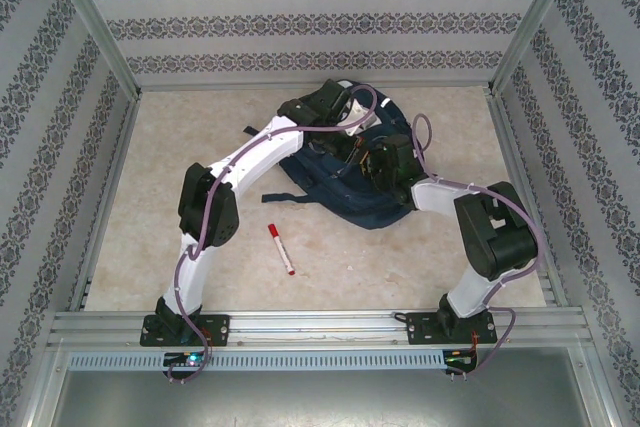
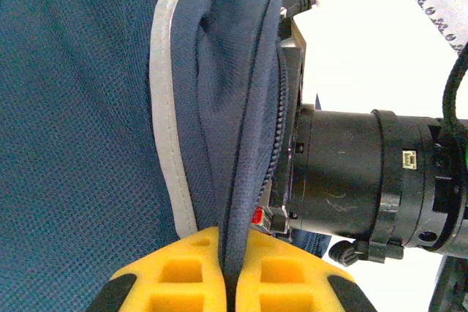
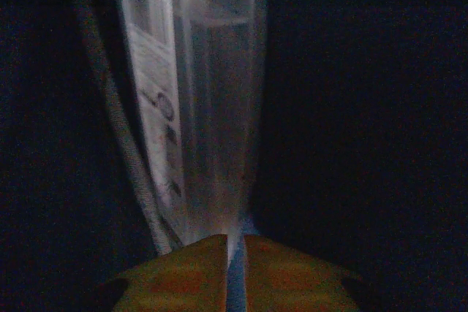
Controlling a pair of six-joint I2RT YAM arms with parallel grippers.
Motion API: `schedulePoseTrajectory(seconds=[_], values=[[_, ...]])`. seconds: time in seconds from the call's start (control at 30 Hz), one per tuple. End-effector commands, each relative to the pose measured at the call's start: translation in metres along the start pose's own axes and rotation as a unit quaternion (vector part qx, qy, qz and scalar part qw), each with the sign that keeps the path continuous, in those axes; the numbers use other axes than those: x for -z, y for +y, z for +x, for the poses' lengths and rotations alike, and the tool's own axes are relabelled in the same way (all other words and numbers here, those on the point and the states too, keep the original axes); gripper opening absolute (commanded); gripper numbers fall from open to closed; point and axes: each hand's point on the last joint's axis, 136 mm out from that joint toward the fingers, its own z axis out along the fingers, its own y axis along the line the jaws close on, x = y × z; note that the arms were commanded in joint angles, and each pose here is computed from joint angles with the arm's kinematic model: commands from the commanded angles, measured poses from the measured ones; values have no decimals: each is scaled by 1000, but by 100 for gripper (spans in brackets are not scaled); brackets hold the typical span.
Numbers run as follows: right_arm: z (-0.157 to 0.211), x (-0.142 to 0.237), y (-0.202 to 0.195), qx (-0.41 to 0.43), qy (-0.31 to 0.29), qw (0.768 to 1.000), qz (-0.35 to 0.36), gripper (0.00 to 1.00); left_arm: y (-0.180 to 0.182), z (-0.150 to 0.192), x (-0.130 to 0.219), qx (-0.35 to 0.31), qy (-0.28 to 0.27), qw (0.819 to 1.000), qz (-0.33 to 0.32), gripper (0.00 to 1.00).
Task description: Pack books, pencil case, and school supplies into a backpack
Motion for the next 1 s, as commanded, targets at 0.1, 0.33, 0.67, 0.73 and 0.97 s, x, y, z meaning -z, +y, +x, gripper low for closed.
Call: schedulePoseTrajectory(seconds=[0.1,0.33,0.67,0.73,0.97], values=[[13,-2,35,20,35,997,-59,19,-33,-13,38,-45,-30,998,30,0],[4,22,33,94,53,993,-55,32,-26,-14,42,-40,-37,998,24,0],[-30,26,1,121,38,991,-43,0,-29,-18,44,-38,-50,997,35,0],[-32,20,0,132,34,990,-44,0,-29,-18,44,-39,-49,997,34,0],[-27,-1,32,212,53,971,-94,3,-29,-15,44,-50,-47,997,33,0]])
